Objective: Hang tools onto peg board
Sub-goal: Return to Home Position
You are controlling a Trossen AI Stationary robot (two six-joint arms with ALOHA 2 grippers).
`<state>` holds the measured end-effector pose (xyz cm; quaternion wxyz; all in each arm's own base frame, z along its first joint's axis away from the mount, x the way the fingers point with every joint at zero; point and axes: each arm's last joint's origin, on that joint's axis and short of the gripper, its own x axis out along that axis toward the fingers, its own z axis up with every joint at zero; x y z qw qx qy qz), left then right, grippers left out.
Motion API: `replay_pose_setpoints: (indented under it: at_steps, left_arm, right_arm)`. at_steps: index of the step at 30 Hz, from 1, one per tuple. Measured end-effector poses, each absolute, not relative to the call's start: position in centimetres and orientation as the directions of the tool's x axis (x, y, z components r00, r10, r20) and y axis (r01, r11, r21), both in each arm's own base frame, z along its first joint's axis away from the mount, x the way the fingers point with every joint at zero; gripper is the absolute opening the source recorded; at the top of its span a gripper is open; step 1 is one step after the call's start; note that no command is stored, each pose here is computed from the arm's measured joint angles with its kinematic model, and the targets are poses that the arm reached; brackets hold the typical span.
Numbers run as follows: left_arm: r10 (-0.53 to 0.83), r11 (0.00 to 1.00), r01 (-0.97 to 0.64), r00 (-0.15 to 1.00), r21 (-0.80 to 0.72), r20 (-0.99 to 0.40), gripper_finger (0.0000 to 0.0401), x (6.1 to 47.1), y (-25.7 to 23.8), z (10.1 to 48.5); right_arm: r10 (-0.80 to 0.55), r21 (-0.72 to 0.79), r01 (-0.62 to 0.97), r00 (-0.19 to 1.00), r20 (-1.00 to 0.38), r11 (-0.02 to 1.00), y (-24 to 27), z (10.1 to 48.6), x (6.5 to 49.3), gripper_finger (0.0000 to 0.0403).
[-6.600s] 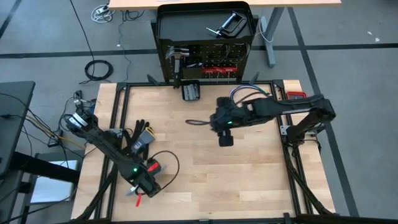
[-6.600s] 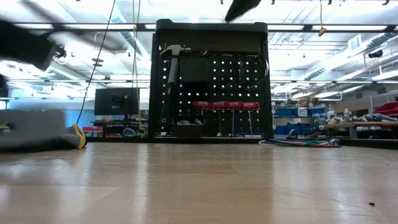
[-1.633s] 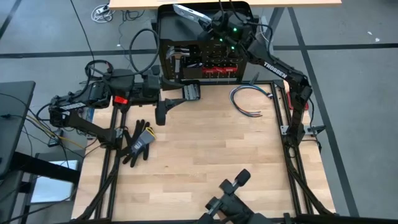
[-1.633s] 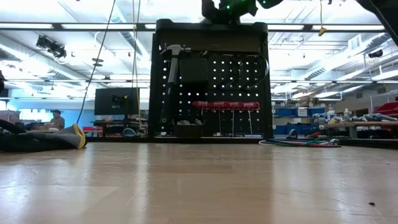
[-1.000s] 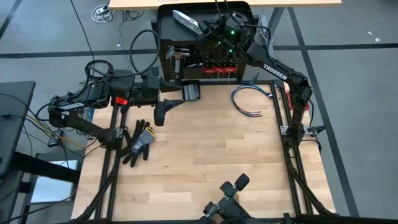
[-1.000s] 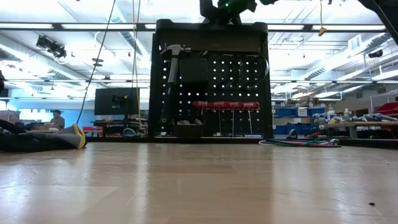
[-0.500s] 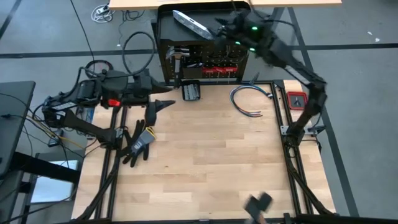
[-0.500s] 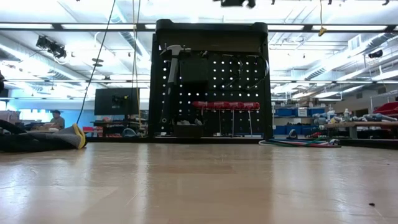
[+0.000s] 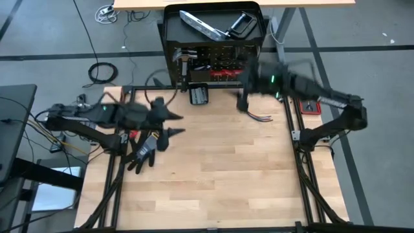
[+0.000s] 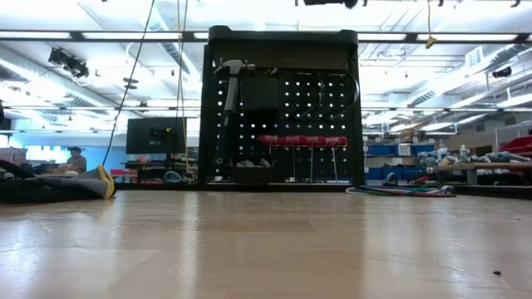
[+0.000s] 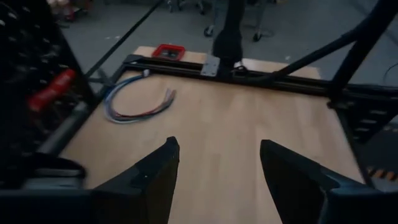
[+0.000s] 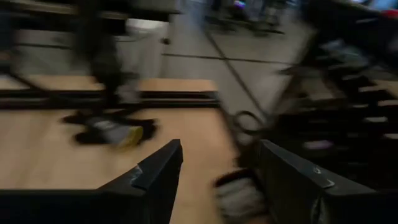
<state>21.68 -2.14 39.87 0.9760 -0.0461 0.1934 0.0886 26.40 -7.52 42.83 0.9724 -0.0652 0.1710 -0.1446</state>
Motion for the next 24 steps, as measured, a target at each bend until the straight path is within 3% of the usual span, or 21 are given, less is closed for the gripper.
replay_pose_setpoints:
  at_steps: [6, 13, 18, 24]
  left_arm:
    - [0.098, 0.987, -0.132, 0.947, -0.092, -0.306, 0.0229, 21.6, -4.3, 32.4]
    - [0.066, 0.992, -0.093, 0.96, -0.088, -0.273, 0.0229, 21.0, -4.9, 24.5]
    - [0.054, 0.994, -0.073, 0.974, -0.079, -0.222, 0.0229, 20.2, -4.1, 23.1]
    - [0.072, 0.997, -0.076, 0.986, -0.015, -0.149, 0.0229, 17.2, -2.7, 27.1]
  right_arm:
    - [-0.128, -0.118, 0.1, 0.956, -0.262, 0.988, -2.4, 33.1, 27.0, 0.0211]
    - [-0.014, -0.095, -0.004, 0.983, -0.183, 0.995, 0.7, 25.9, 25.0, 0.0209]
    - [-0.002, -0.036, -0.004, 0.988, -0.153, 0.999, 0.9, 25.7, 22.7, 0.0201]
    - [-0.005, -0.116, -0.002, 0.998, -0.059, 0.993, 0.6, 30.5, 18.1, 0.0192]
